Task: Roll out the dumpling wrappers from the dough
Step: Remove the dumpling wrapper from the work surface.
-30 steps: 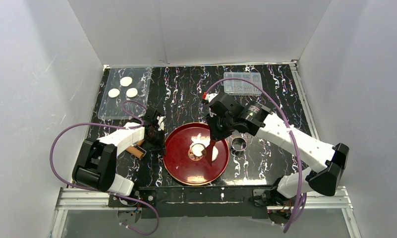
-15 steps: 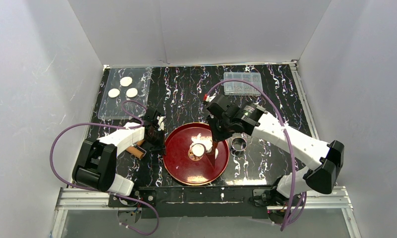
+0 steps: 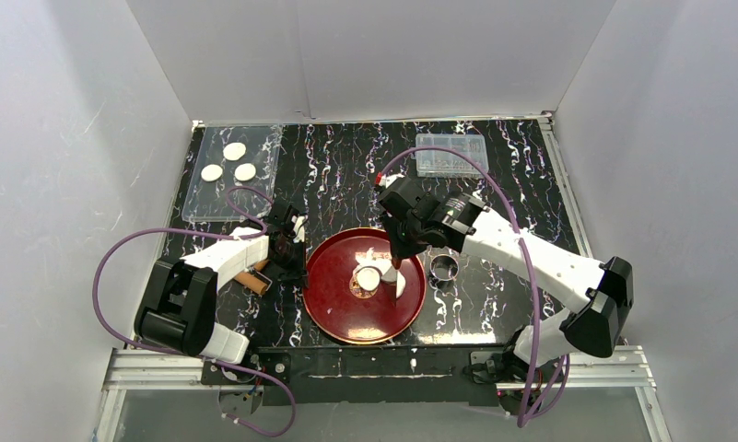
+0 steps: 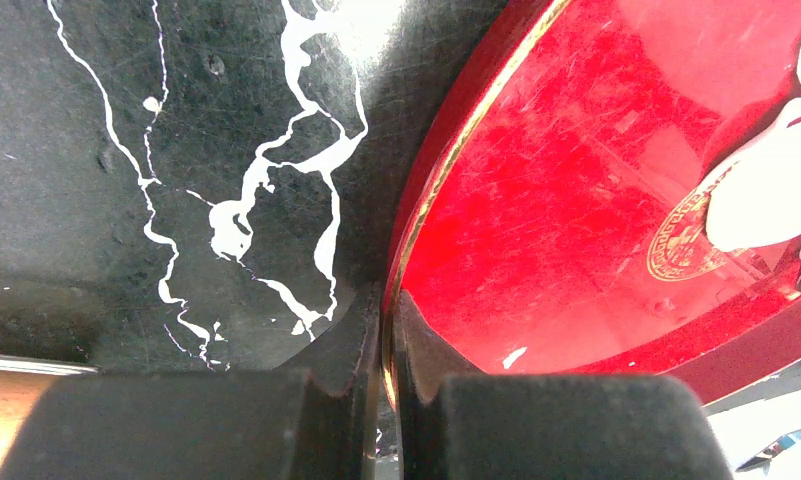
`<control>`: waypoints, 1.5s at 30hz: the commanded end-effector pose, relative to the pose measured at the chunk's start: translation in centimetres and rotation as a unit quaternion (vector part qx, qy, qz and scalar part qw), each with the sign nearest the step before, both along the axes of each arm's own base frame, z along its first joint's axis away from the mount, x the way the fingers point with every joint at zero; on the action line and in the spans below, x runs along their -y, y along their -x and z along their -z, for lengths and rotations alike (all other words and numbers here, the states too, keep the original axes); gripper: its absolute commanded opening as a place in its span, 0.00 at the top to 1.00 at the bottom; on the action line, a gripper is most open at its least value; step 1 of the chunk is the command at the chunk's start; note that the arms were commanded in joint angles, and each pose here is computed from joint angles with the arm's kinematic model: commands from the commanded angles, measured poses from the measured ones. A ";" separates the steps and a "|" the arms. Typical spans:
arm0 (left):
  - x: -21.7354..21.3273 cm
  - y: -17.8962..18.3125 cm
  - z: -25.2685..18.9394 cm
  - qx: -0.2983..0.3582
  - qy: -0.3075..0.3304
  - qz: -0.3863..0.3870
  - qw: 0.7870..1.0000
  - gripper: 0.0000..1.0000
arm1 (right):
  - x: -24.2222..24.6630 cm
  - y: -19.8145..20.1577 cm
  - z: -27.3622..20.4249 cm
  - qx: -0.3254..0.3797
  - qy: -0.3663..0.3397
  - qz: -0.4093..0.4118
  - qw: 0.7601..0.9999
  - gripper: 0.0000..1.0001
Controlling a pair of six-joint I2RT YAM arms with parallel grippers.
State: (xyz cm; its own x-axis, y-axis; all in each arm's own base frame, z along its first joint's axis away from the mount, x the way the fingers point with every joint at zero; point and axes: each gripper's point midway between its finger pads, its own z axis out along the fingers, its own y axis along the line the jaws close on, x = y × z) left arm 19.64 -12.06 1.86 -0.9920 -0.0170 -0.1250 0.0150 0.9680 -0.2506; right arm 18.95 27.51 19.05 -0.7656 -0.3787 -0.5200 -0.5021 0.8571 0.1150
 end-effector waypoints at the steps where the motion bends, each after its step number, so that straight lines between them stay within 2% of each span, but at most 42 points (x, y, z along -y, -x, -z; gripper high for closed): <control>1: -0.7 -0.1 -0.5 0.015 -0.015 -0.004 1.000 1.00 | 0.7 -1.9 0.7 0.042 0.029 0.022 0.998 0.99; 20: -0.2 0.5 -0.5 0.010 0.006 0.021 1.000 1.00 | 2.7 -4.8 1.0 0.121 0.113 0.000 0.986 0.99; 34: -0.2 0.7 -0.2 0.005 0.005 0.027 1.000 1.00 | 5.1 -5.7 1.7 0.137 0.168 -0.016 0.976 0.99; 45: -0.1 0.8 -0.4 0.007 0.009 0.028 1.000 1.00 | 7.3 -7.9 1.6 0.148 0.186 0.013 0.971 0.99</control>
State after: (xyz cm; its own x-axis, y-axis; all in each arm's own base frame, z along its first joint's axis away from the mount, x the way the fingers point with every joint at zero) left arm 20.89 -12.99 2.06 -0.9845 -0.0254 -0.1734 0.0276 0.9545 -0.2969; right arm 23.46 27.13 18.91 -0.6373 -0.4363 -0.6352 -0.5419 0.8398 -0.0331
